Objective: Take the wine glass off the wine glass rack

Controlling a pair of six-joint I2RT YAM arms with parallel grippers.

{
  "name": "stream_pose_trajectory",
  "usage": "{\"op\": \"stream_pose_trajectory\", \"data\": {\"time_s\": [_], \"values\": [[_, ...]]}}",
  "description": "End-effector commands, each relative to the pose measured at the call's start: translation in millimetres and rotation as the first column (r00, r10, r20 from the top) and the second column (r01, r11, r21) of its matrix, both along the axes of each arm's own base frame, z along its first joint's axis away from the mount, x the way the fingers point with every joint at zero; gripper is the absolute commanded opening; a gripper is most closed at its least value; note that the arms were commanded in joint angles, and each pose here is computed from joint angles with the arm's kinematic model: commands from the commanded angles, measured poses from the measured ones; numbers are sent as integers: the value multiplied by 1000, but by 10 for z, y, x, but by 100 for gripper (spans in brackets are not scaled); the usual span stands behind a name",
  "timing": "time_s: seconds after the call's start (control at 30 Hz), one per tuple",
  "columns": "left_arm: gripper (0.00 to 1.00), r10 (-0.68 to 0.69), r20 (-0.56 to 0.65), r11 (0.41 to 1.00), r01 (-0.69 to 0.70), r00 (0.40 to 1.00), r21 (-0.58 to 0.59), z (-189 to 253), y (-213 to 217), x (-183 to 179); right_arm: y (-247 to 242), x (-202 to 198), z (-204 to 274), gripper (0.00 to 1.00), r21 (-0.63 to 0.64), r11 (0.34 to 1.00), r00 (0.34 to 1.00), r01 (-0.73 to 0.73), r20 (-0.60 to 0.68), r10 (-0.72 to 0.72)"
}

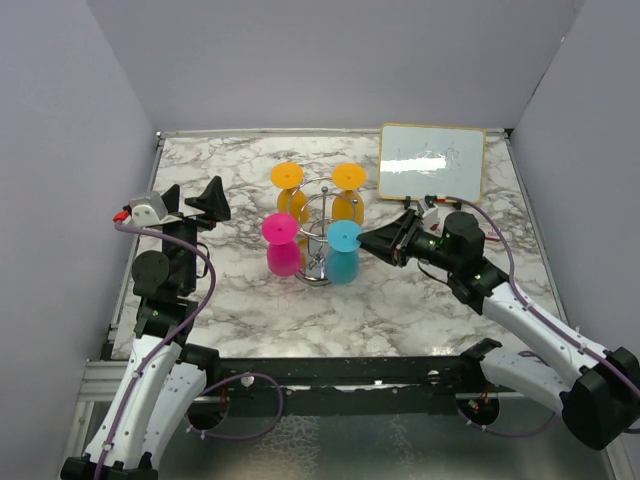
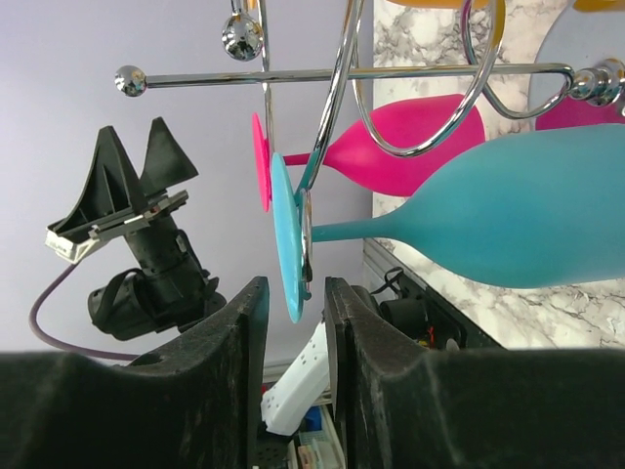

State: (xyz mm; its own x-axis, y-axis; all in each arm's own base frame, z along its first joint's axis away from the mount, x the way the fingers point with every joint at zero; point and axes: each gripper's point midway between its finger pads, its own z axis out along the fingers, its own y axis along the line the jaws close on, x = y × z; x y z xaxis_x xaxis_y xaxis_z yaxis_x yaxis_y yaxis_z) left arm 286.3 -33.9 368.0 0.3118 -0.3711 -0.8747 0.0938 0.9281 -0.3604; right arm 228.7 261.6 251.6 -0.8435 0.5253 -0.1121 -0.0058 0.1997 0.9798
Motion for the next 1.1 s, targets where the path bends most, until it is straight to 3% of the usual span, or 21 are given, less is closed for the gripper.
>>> {"op": "stream_pose_trajectory", "data": {"time_s": [0.0,0.8,1.07], "values": [[99,15,33,1000,-15,999,-12,66,31,-35,50,66,229,30,40,999,998,18,53,-20],[99,16,35,1000,-16,999,-11,69,31,-41,59,74,187,12,16,998,998,57,24,-58],[99,18,35,1000,-18,999,-12,69,35,-42,11,17,209,10,26,997,997,75,-32,-74]]}}
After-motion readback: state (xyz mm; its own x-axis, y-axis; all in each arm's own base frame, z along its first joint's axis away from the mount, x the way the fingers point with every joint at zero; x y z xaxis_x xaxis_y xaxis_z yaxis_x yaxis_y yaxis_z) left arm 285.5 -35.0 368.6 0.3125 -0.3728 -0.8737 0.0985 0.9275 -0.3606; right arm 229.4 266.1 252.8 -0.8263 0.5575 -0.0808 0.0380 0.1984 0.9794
